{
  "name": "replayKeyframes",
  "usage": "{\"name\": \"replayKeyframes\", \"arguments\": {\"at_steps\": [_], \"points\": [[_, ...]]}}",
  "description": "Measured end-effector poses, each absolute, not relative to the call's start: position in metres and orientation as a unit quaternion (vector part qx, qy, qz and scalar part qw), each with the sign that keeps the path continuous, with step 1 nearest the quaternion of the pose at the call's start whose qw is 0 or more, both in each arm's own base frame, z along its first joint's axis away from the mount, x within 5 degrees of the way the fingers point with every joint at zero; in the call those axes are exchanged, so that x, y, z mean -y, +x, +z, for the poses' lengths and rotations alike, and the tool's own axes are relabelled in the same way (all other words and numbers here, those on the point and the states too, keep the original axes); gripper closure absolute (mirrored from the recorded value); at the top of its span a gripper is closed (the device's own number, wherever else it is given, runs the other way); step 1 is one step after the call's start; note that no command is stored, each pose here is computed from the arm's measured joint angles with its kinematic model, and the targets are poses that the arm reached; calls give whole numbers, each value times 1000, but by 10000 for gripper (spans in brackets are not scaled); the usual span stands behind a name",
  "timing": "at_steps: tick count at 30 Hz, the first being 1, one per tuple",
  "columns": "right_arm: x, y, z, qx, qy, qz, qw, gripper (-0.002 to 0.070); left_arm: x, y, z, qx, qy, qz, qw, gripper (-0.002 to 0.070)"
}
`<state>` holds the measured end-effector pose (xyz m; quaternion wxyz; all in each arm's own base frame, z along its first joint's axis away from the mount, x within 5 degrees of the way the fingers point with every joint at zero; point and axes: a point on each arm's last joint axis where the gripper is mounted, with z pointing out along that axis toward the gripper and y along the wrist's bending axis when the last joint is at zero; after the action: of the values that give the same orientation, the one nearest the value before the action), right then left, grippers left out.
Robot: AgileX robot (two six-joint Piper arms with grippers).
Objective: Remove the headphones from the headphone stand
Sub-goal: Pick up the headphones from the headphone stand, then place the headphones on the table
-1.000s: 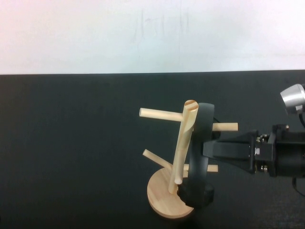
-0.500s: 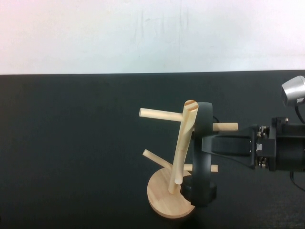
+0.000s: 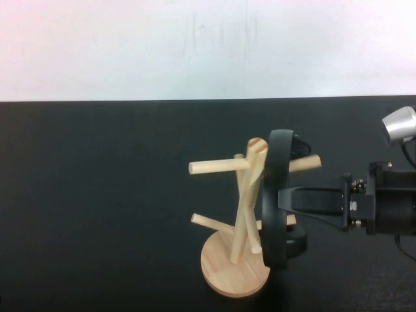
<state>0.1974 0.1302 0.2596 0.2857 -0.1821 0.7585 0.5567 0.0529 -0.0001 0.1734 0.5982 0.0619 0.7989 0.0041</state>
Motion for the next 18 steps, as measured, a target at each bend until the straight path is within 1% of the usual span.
{"name": "replayKeyframes", "arguments": {"at_steps": [9, 14, 18], "points": [[-127, 195, 267, -746, -205, 564, 288, 646, 0, 53, 173, -799, 62, 4, 598, 673], [-104, 194, 278, -752, -177, 558, 304, 647, 0, 53, 173, -799, 62, 4, 598, 673], [-78, 188, 292, -759, -152, 527, 350, 647, 0, 53, 173, -799, 62, 4, 598, 673]]}}
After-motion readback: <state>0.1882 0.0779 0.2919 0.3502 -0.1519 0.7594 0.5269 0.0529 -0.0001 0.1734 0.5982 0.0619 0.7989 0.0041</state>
